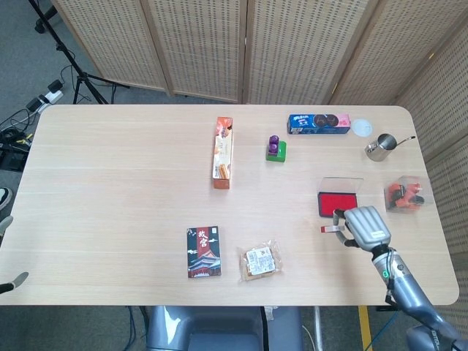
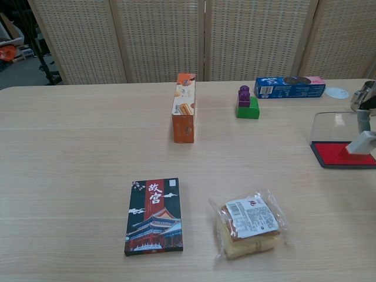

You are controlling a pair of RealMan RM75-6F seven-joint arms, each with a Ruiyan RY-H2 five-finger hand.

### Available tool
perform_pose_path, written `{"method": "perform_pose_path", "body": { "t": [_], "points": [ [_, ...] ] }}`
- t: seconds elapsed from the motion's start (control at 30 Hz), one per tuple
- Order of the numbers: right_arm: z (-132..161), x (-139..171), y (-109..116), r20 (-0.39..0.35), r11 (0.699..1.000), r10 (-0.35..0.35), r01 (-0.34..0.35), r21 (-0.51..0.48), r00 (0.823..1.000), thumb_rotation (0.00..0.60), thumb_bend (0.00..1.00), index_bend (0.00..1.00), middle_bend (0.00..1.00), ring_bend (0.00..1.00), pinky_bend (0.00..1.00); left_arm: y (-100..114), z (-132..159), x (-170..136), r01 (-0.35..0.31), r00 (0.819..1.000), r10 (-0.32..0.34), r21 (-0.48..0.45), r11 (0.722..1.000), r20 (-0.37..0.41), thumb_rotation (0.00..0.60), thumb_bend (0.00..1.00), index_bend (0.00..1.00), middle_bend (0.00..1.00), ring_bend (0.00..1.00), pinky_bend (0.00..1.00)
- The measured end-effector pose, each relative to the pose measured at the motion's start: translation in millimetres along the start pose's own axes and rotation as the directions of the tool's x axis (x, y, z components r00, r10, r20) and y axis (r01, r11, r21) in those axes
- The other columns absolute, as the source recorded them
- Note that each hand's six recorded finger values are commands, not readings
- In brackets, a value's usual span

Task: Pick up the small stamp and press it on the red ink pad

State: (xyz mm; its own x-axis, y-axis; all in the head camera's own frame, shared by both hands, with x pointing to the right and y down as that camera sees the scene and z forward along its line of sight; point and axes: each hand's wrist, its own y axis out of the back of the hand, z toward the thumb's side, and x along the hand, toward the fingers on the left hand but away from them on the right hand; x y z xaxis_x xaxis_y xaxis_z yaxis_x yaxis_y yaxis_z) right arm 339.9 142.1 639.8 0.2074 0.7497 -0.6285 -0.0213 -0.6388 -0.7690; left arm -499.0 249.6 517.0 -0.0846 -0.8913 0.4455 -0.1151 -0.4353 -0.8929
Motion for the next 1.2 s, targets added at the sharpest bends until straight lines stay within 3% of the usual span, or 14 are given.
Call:
{"method": "perform_pose_path", "body": {
  "t": [0.3,0.63,0.93,1.2],
  "points": [
    [-16,-36,15,0.113,0.994,0.072,-0.081,0.076,0.991,0.6,0.53,0.55,0.95,1.0,1.0,-4,-1,5,0.015,1.0,-0.015,0.006,1.0,-0.015,0.6,0.03,0.0,0.0,0.0,0.0],
    [-43,-68,2,0.222,0.981,0.126,-0.155,0.119,0.967,0.6,0.54,0.55,0.95,1.0,1.0,-9,0,10,0.036,0.999,-0.036,0.011,0.999,-0.022,0.6,0.03,0.0,0.0,0.0,0.0],
    [-42,-84,-7,0.246,0.974,0.15,-0.186,0.128,0.958,0.6,0.55,0.55,0.95,1.0,1.0,-13,2,13,0.048,0.998,-0.048,0.016,0.999,-0.028,0.6,0.03,0.0,0.0,0.0,0.0],
    [-37,-92,-13,0.235,0.977,0.147,-0.178,0.114,0.961,0.6,0.57,0.55,0.95,1.0,1.0,-14,1,14,0.054,0.998,-0.054,0.016,0.998,-0.035,0.6,0.03,0.0,0.0,0.0,0.0]
  ]
}}
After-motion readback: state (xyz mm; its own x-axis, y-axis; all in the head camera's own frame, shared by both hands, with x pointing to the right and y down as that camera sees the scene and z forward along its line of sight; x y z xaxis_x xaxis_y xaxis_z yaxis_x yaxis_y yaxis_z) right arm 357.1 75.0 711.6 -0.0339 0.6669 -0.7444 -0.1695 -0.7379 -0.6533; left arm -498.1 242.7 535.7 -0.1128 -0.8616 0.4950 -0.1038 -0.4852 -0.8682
